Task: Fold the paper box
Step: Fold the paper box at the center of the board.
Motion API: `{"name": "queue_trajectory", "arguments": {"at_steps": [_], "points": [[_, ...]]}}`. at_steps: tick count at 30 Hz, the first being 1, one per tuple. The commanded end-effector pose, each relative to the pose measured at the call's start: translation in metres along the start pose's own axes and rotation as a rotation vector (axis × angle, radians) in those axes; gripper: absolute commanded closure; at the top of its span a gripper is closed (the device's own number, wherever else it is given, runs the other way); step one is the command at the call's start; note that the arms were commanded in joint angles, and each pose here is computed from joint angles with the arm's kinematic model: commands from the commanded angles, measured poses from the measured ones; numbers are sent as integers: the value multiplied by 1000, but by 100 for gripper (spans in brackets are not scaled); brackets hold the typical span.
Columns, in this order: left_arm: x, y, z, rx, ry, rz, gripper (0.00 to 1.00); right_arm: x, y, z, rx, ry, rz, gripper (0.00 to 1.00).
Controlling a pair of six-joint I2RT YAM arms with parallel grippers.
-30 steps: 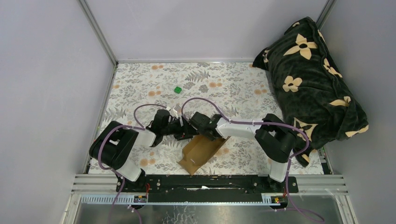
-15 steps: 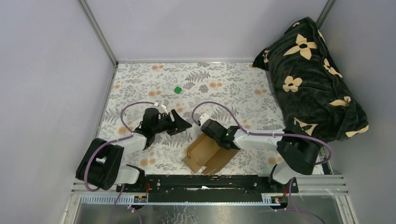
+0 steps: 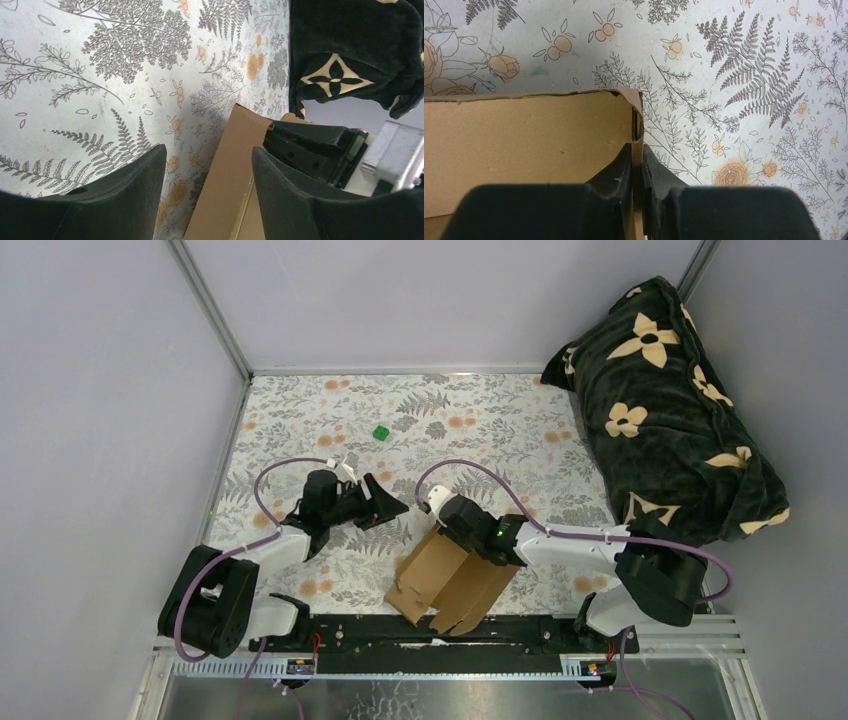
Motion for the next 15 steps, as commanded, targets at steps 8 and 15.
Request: {"name": "queue_trajectory", "arguments": {"at_steps": [8,15], "points": [[7,6,-3,-10,8,-4,30,-16,20,-8,18,-101,129,93],[9,7,-3,-9,11,-7,30,-17,29,-10,16,-166,192,93]]}}
Point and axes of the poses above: each gripper's point midway between its finger pads, its own y axis out along the fingers, its own x axis along the line the jaws close on, z = x × y, the point moved 2 cm from there along -y, back along the fingers, and after that the axes turned 1 degree about y, right-handed, at the moved point
